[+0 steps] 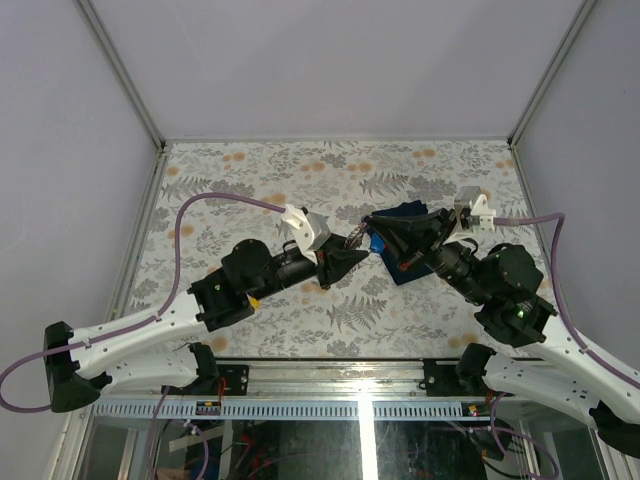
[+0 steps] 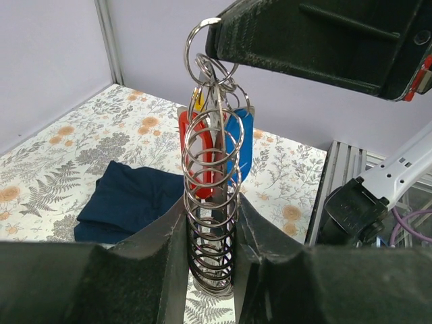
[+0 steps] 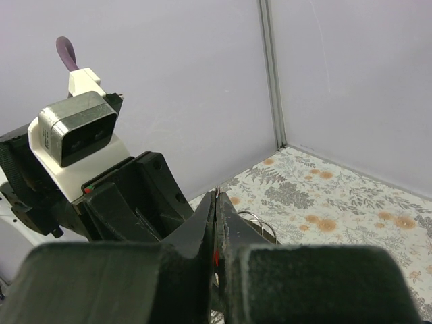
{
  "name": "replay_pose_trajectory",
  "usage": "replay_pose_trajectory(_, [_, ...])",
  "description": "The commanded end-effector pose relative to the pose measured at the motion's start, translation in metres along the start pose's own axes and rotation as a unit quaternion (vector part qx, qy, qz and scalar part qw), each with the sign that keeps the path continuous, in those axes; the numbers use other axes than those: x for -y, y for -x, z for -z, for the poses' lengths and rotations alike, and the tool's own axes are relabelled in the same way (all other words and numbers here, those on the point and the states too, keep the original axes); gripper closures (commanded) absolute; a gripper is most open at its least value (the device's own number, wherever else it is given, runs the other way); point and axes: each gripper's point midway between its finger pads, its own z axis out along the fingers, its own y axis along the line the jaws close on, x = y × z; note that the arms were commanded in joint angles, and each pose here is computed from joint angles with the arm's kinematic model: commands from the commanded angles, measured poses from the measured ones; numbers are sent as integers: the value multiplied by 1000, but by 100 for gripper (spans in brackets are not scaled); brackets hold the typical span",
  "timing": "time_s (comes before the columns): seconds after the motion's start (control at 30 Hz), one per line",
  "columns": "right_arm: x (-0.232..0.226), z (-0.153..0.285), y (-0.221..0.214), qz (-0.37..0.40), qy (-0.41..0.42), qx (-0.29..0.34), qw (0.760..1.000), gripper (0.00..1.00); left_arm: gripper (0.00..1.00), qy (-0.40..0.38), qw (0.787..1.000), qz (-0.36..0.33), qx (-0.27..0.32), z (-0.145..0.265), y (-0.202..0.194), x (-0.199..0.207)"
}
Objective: Put the keys on the keyring
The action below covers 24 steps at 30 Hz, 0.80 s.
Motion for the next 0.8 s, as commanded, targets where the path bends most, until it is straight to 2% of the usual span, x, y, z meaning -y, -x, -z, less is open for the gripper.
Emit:
replay_pose_trajectory(0.0, [0, 4, 32, -3, -8, 55, 998, 100, 93, 8, 999, -21, 22, 1, 19, -2])
replay_pose_trajectory(0.13, [3, 6, 30, -4, -16, 53, 998, 100, 99, 14, 999, -47, -4, 4, 20, -6])
replay_pose_trajectory(0.23, [5, 9, 30, -5, -22, 53, 998, 98, 100, 17, 997, -73, -32, 10, 17, -9])
replay_pose_trajectory(0.4, [8, 12, 30, -4, -30, 53, 998, 82, 100, 28, 992, -112, -49, 20, 20, -16])
replay_pose_trajectory(0.53, [7, 15, 31, 0, -28, 55, 998, 73, 100, 29, 989, -129, -62, 25, 20, -18])
replay_pose_trajectory(0.77, [8, 22, 33, 35, -27, 43, 998, 69, 100, 20, 985, -151, -77, 34, 18, -18])
